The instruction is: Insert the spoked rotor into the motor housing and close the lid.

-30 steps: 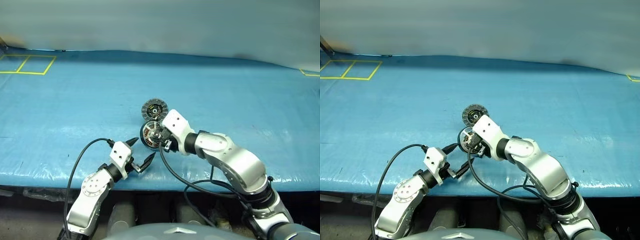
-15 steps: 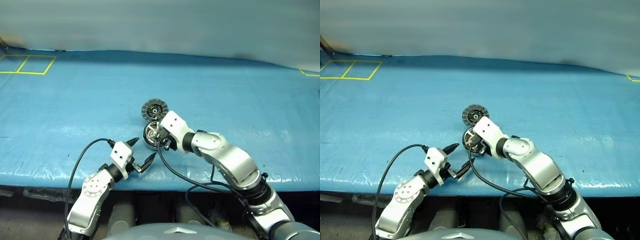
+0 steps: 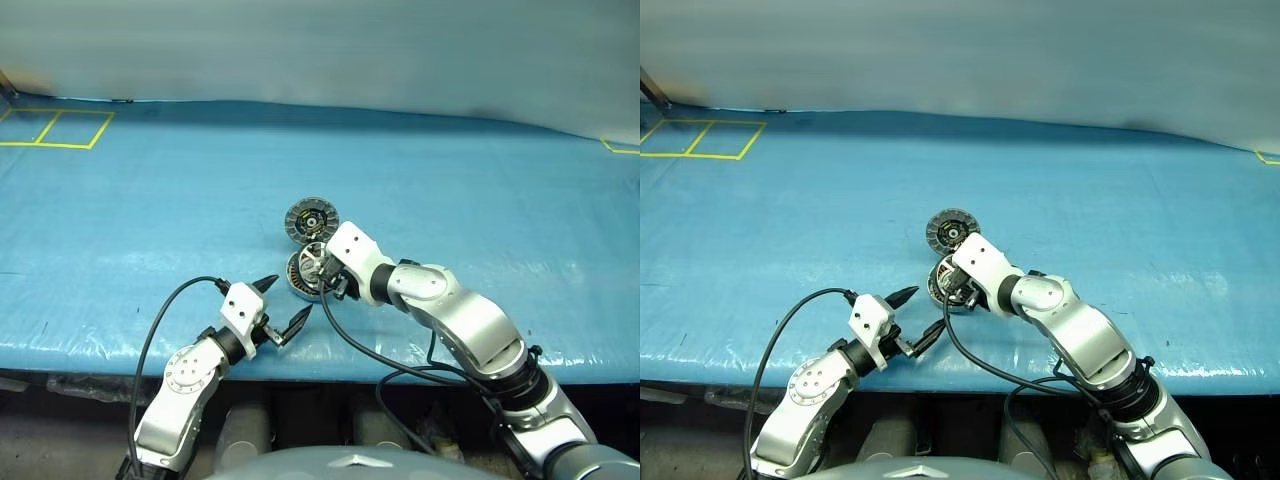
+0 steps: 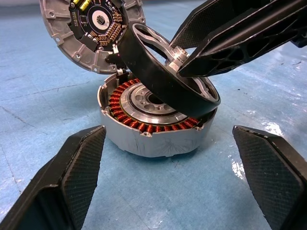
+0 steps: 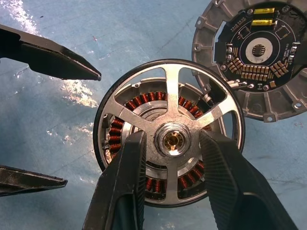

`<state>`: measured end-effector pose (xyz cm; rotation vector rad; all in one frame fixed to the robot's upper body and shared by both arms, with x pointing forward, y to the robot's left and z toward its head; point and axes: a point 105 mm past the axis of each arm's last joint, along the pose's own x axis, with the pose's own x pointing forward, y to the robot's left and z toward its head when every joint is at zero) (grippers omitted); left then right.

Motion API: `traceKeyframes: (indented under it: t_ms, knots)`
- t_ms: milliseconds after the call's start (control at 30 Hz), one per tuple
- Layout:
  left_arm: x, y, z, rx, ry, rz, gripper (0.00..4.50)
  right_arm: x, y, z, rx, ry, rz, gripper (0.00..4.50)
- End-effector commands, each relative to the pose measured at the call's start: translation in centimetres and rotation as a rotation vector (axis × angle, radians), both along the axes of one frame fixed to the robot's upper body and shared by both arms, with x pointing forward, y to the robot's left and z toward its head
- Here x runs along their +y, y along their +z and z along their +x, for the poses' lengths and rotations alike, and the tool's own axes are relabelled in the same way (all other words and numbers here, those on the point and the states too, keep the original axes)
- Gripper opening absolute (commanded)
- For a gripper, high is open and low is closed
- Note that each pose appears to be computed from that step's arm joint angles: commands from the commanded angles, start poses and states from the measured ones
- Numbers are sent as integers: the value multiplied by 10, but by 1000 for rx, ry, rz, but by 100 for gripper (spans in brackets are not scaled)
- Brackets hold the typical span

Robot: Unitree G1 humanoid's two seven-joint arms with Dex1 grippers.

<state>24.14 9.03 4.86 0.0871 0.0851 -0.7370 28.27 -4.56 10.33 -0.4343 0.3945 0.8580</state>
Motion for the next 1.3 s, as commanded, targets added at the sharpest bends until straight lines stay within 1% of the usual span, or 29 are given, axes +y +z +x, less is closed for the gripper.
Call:
traceKeyframes:
  t_ms: [33,167,267,367,400,467,633,767,933,1133,1300]
  knots:
    - [-3,12,0,-51,-11,-5,450,6,5,-4,-9,27,22,270]
    - [-2,11,-1,-47,-8,-4,450,6,15,-2,-35,15,47,394]
    - [-1,11,-1,-44,-5,-4,450,3,27,0,-53,-4,81,394]
    - [0,11,-1,-43,2,-13,450,2,30,2,-49,-33,115,394]
    - [0,11,0,-42,6,-19,450,2,30,2,-47,-40,122,354]
    - [1,11,0,-42,8,-11,450,2,26,3,-32,-60,137,304]
    - [4,11,1,-43,11,-5,450,8,15,5,-2,-118,198,130]
    - [4,11,1,-43,9,0,450,13,6,10,13,-164,244,1]
    - [4,12,1,-43,7,-2,450,18,-7,12,40,-200,281,1]
    - [6,13,1,-45,13,-4,450,18,-24,10,79,-208,255,1]
    - [18,22,6,-58,57,-51,450,16,-32,7,105,-216,244,1]
